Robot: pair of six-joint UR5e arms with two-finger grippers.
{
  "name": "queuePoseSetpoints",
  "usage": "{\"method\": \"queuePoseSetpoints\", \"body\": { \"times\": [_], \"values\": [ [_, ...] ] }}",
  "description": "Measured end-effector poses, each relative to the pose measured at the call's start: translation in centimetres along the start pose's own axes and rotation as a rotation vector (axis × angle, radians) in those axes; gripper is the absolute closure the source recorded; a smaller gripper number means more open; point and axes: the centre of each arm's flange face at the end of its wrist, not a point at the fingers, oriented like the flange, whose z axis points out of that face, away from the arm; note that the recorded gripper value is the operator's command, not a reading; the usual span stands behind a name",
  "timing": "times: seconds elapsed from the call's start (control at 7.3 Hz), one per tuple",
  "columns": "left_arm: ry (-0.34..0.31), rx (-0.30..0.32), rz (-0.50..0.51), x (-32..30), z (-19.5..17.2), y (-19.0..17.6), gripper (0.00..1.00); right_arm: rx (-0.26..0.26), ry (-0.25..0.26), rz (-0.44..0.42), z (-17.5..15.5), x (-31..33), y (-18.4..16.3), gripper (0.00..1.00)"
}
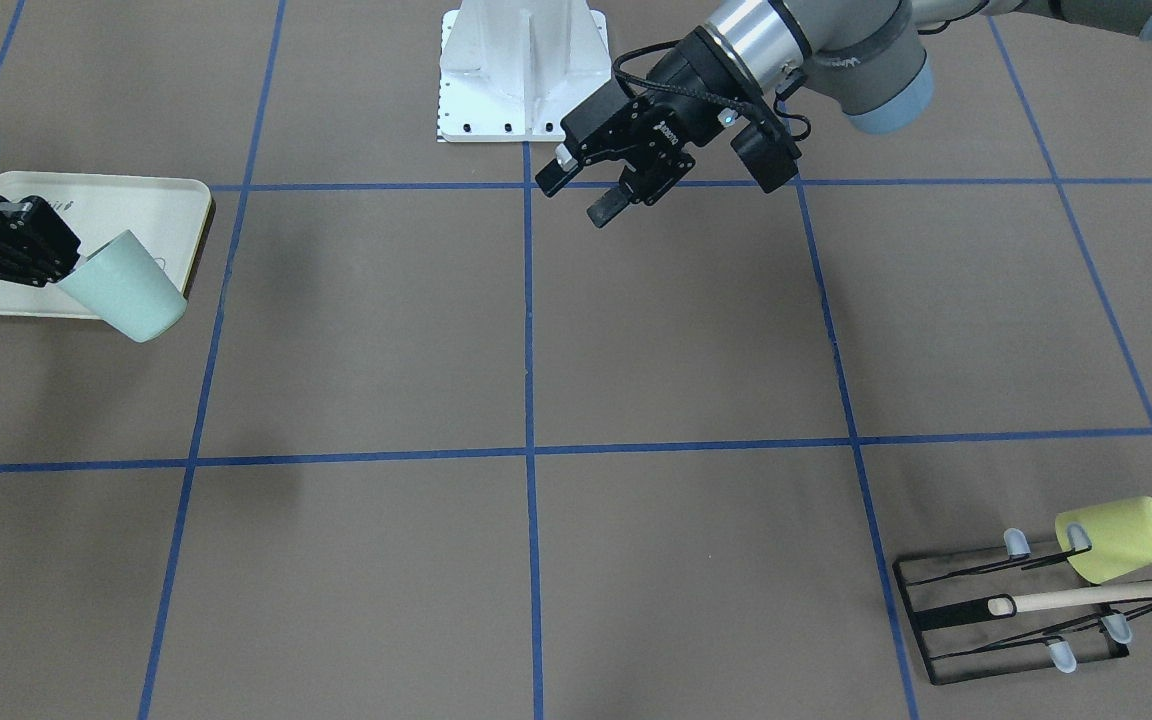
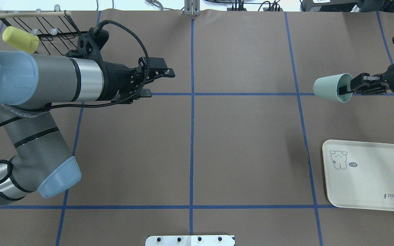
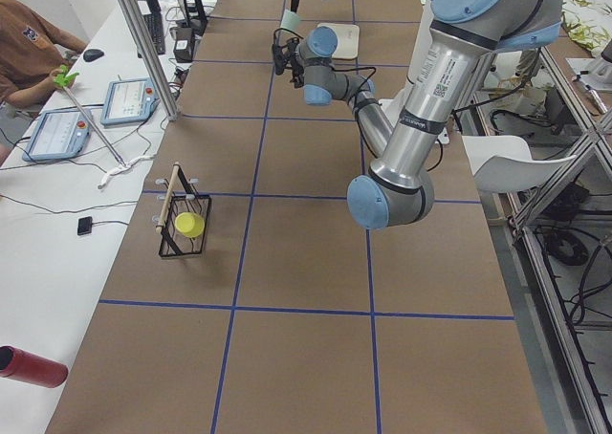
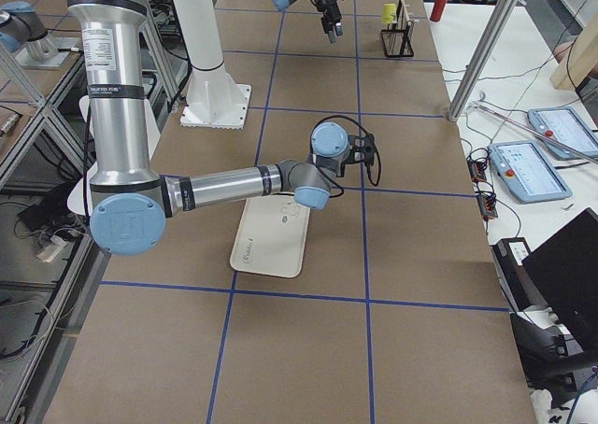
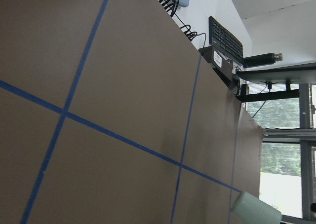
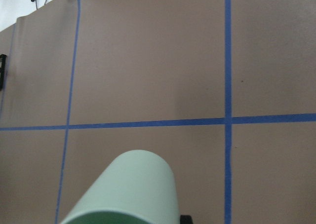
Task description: Left arm grabs green cup and hands to right arm on tray
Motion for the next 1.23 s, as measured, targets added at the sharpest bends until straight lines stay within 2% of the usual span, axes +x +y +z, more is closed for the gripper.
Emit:
{"method": "queuePoseSetpoints", "body": {
  "times": [0.27,0.41,0.68,0.96,1.23],
  "values": [
    [-0.156,0.021,0.090,-1.0,0.1,-0.8,0.00,-0.046,0.149,-0.087,0.3,2.8,-0.4,1.00],
    [-0.223,0.021,0.132,-1.4,0.0,-1.0,0.00,-0.091,0.211,-0.104,-0.4,3.6,0.2,1.00],
    [-0.333,0.011,0.195,-2.3,0.0,-1.2,0.00,-0.208,0.299,-0.085,-2.3,3.9,4.3,1.00],
    [-0.386,0.003,0.223,-2.7,-0.2,-1.2,0.00,-0.353,0.357,-0.100,-1.3,6.5,9.9,1.00],
    [-0.388,0.003,0.225,-2.5,-0.6,-1.1,0.00,-0.437,0.389,-0.119,0.3,8.7,12.3,1.00]
  ]
}}
